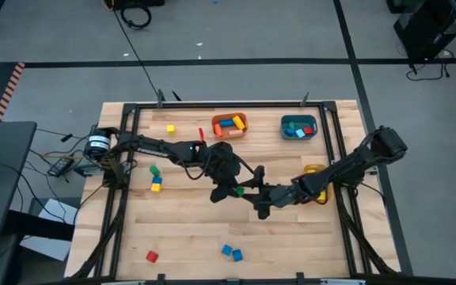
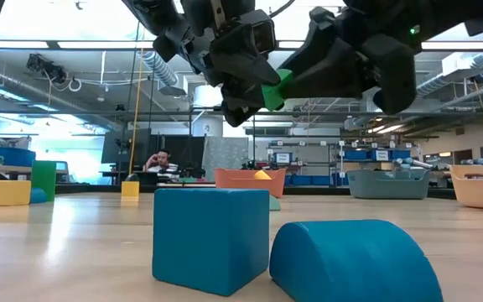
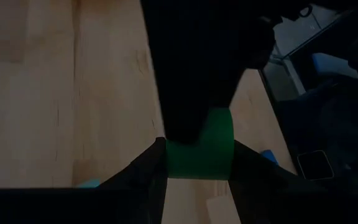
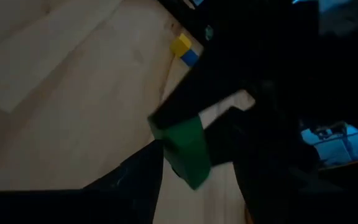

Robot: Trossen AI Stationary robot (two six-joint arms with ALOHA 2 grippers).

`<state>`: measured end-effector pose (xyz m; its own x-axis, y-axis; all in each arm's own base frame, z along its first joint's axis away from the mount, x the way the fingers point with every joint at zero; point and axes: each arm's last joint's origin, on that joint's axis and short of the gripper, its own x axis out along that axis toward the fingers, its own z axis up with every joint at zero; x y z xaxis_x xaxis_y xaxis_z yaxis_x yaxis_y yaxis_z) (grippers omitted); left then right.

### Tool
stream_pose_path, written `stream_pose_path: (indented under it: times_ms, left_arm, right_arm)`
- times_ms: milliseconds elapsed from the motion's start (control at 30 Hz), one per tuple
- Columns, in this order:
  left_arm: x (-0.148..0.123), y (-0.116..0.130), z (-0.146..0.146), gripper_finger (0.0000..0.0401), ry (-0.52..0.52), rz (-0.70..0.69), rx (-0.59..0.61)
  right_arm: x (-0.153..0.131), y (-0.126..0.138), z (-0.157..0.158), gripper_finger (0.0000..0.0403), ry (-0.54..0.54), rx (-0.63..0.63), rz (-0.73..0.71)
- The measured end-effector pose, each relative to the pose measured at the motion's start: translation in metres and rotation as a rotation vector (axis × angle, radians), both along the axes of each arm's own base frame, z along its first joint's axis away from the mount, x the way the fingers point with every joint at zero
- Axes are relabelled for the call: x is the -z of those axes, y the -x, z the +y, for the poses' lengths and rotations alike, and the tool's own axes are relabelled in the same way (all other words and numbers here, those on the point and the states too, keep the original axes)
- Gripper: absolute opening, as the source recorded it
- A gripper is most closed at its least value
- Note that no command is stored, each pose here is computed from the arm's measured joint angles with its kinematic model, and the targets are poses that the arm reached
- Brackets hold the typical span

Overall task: Sort blocks by size
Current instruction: Put the green half circle block into the blue bin

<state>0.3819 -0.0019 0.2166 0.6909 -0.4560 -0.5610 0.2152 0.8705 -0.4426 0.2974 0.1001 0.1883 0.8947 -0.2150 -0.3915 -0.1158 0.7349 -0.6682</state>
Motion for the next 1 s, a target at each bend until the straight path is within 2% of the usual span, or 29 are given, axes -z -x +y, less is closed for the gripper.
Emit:
stream_pose_path:
  times_ms: [333,700,1000]
  left_arm:
    - [-0.0006,-0.0004,0.0001,0.0149,-0.004,-0.007,-0.003]
    - [-0.0002,-0.0004,0.0,0.0149,0.002,-0.005,0.001]
    - [0.0,-0.0006,0.0002,0.0149,-0.009,-0.004,-0.017]
  right_arm:
    - [0.0068,-0.0089,0.0035,0.0185,0.007,-0.003,0.024]
    - [0.0074,-0.0078,0.0032,0.0103,0.068,-0.029,0.054]
    - [0.0079,-0.0078,0.0025,0.0114,0.062,-0.024,0.058]
